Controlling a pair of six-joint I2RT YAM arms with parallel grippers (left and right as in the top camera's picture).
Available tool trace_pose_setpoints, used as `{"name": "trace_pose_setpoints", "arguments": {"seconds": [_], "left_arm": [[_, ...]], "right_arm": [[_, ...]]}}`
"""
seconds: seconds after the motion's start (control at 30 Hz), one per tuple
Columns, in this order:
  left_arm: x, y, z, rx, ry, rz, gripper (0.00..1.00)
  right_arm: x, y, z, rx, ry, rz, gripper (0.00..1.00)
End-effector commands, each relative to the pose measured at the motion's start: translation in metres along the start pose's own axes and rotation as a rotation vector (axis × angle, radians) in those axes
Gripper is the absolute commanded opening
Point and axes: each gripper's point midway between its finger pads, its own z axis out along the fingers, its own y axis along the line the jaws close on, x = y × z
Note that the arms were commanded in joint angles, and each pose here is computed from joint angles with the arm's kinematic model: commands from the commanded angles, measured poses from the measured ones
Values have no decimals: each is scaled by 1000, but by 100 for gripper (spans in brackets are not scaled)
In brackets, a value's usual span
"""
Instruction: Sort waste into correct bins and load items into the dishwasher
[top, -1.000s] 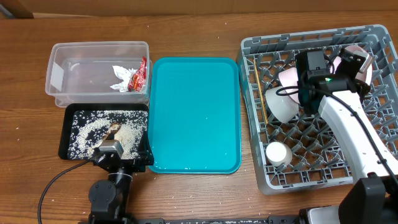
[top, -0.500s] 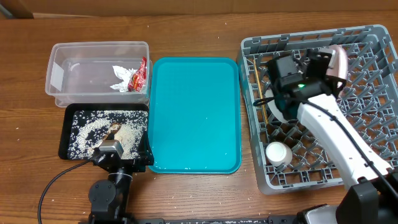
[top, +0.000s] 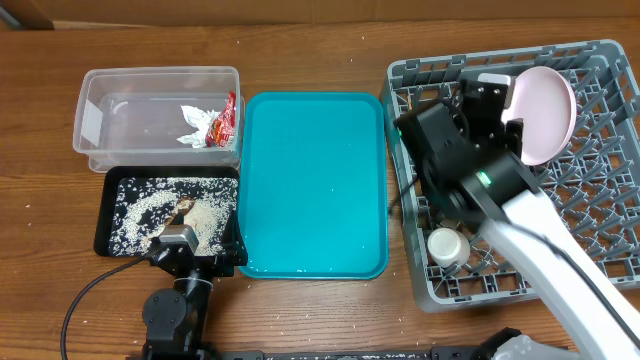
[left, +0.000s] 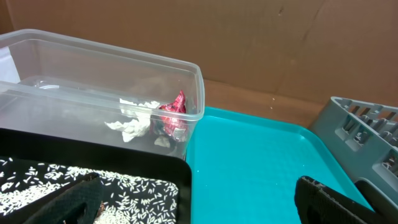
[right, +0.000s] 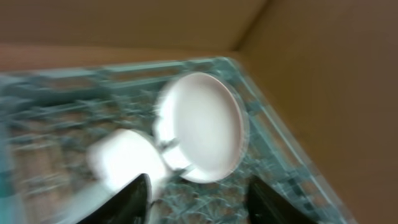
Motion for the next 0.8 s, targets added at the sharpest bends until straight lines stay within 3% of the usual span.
{"name": "trace_pose_setpoints", "arguments": {"seconds": [0.0,0.07,0.13,0.17,0.37,0.67,0.77], "left_arm": [[2,-2,0,10,-2,13,100],[2,-2,0,11,-3,13,100],[2,-2,0,11,-2,13,100],[2,-2,0,11,-2,13,100],[2,-2,0,11,-2,13,100],[2,-2,0,11,-2,13,100],[2,-2,0,10,-2,13,100]], "right_arm": [[-4,32,-59,-401,28,68,66],[-2,48,-95,-609,37,83,72],[-4,58,-127,-789,33,101,95],[-5,60,-140,-851,28,109,100],[1,50,-173,-1013,37,108,100],[-7,18,-148,-820,-48,133,100],[-10,8,-151,-816,-126,26,100]]}}
